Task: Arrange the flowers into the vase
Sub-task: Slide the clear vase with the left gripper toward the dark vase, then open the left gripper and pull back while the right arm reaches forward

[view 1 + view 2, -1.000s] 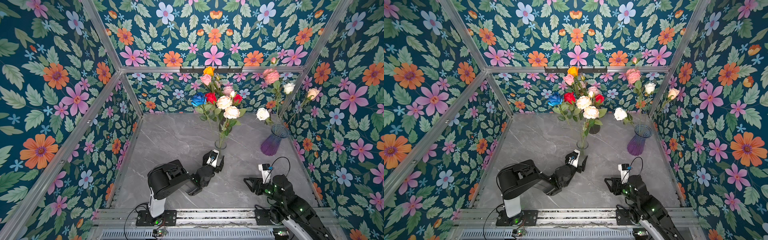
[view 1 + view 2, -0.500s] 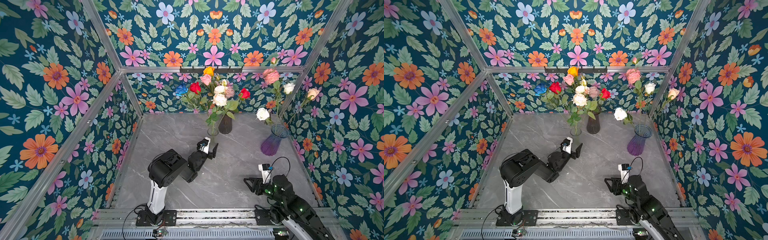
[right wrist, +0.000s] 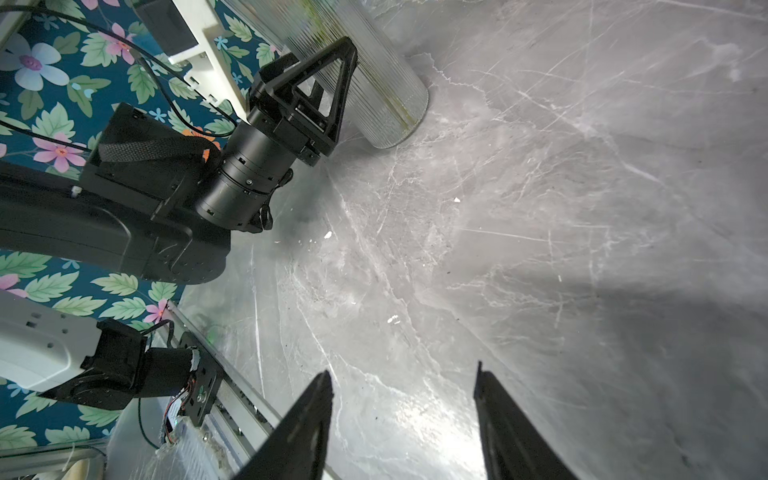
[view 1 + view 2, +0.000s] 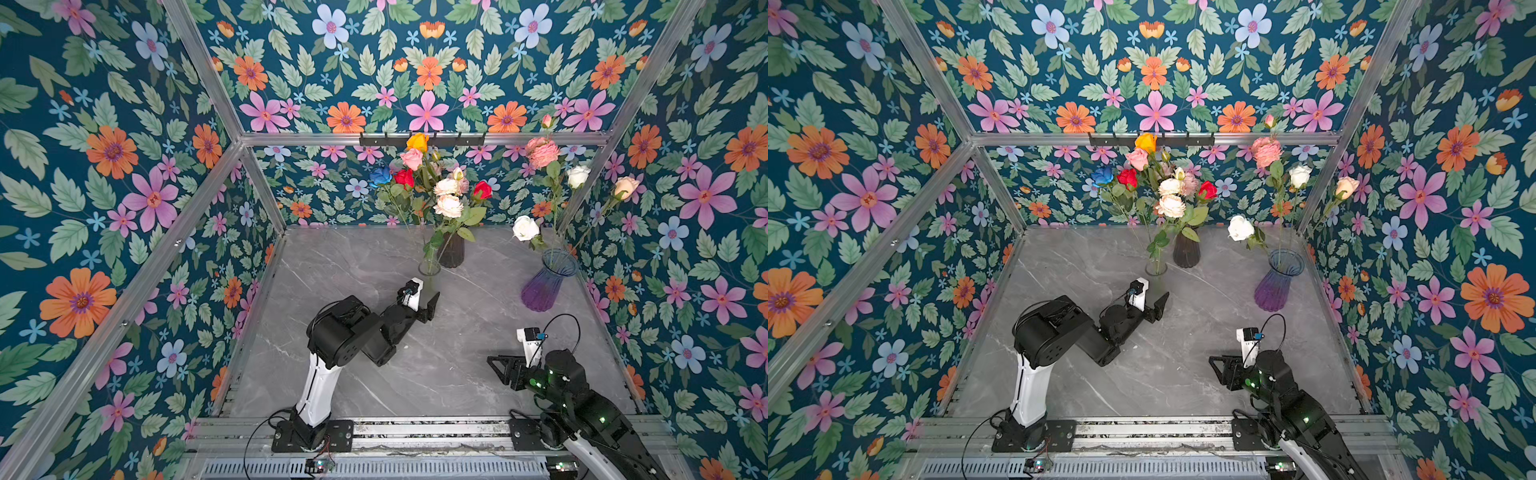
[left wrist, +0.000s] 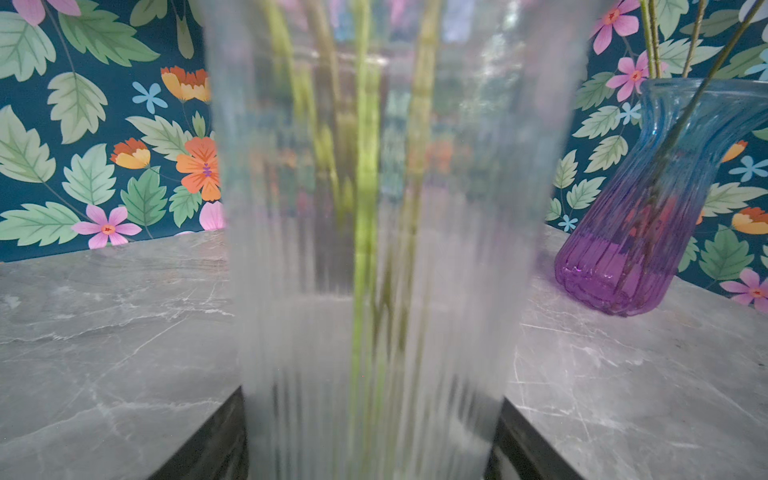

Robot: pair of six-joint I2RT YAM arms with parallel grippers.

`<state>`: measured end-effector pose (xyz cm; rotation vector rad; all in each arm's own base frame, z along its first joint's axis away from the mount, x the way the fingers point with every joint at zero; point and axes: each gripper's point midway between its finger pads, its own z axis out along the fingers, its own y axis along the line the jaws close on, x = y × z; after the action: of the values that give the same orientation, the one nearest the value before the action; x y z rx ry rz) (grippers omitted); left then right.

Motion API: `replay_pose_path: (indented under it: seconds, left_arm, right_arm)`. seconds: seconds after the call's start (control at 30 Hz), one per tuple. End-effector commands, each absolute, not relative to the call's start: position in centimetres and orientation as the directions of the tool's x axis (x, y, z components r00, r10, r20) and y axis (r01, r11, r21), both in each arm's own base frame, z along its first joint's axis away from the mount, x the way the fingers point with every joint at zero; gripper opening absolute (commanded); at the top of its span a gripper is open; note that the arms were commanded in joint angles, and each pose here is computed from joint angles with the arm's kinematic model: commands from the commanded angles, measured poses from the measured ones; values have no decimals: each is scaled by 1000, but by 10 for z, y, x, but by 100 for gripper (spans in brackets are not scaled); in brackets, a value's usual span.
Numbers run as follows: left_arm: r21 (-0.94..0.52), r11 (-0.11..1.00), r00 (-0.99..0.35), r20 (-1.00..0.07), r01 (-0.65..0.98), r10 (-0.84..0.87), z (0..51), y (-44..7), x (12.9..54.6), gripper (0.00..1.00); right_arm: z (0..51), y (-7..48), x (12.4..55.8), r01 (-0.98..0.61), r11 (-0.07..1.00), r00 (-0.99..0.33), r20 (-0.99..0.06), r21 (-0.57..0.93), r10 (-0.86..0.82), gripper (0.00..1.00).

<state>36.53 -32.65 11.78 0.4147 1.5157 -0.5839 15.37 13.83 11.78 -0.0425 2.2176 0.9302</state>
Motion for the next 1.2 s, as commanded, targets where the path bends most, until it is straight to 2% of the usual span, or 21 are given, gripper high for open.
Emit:
replay_pose_path:
  seconds: [0.0, 0.07, 0.27, 0.57, 0.83, 1.0, 1.17]
  left_arm:
    - [-122, 784, 53, -979, 609, -194, 150, -325, 362, 67]
    - [-116, 782, 55, -981, 613, -189, 149, -325, 361, 68]
    - [-105, 788, 61, -982, 607, -178, 150, -322, 360, 85]
    - [-98, 796, 58, -985, 597, -164, 149, -318, 354, 100]
    - [-93, 802, 45, -988, 590, -147, 151, -303, 335, 100]
    - [-90, 790, 53, -987, 606, -152, 165, -291, 308, 100]
    - [-111, 811, 65, -982, 575, -180, 188, -252, 283, 100]
  right_arm:
    - [120, 140, 155, -294, 733, -735, -636, 614, 238, 57]
    - [120, 140, 155, -293, 733, -735, -635, 614, 238, 57]
    - [121, 139, 155, -294, 732, -733, -636, 614, 239, 57]
    - [120, 139, 155, -295, 733, -734, -637, 614, 238, 57]
    - [121, 139, 155, -294, 733, -733, -637, 613, 239, 57]
    - [121, 137, 157, -285, 741, -726, -642, 608, 247, 57]
    - [120, 134, 168, -249, 777, -724, -644, 579, 248, 58]
